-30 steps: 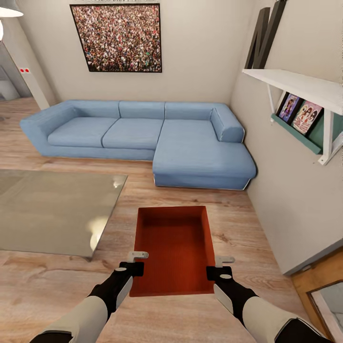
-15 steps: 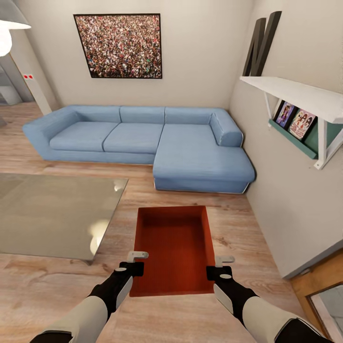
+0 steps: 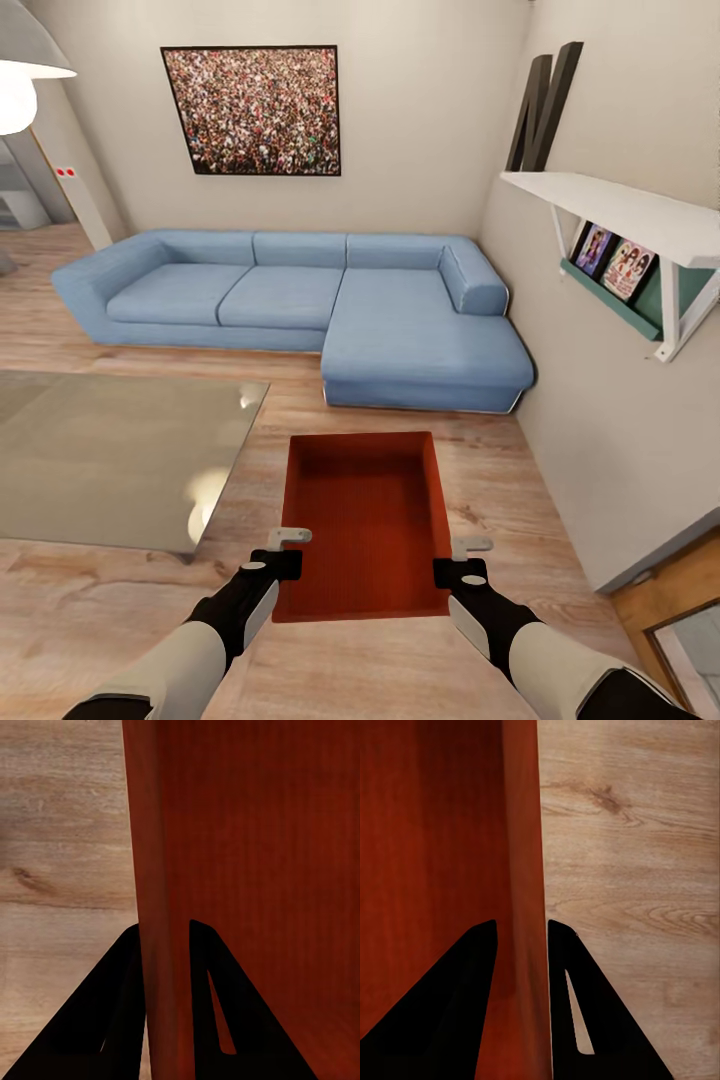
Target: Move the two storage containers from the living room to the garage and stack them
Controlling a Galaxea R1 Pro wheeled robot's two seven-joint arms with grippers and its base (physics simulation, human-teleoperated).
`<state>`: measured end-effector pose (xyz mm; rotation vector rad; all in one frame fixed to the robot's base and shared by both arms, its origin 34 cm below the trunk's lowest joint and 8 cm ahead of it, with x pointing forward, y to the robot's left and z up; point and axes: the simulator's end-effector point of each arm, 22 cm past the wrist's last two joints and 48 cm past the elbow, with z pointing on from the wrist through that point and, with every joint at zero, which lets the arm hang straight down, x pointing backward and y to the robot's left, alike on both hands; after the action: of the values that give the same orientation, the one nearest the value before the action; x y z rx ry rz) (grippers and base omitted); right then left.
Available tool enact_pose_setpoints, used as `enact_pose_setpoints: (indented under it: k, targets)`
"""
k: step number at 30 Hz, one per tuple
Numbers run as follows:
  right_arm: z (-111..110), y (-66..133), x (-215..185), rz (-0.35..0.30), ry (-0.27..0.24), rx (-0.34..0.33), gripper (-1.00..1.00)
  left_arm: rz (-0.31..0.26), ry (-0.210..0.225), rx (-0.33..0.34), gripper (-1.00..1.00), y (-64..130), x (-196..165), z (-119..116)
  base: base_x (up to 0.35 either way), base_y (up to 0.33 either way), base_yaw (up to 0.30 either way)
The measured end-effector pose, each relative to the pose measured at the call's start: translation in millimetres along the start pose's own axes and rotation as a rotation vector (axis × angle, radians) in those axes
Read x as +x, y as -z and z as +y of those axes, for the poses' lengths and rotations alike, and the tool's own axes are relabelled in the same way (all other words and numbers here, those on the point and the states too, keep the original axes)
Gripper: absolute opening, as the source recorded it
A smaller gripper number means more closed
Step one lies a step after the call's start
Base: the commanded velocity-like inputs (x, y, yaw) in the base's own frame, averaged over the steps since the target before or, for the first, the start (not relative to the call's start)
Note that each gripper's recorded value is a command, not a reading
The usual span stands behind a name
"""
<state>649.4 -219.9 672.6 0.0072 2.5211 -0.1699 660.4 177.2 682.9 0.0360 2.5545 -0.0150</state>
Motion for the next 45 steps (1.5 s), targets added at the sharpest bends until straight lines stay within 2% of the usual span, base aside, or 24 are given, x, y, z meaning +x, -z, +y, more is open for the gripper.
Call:
enact_pose_setpoints:
  k: [31, 45]
  targets:
    - [-1.4, 6.1, -12.7, -0.023, -0.001, 0.001, -1.00, -0.024, 0.001, -0.002, -1.00, 6.9, -11.9, 0.1, 0.000, 0.000, 0.001]
    - [-1.2, 6.1, -12.6, -0.023, -0.001, 0.002, -1.00, -0.023, 0.001, -0.002, -1.00, 6.9, -11.9, 0.2, 0.000, 0.000, 0.261]
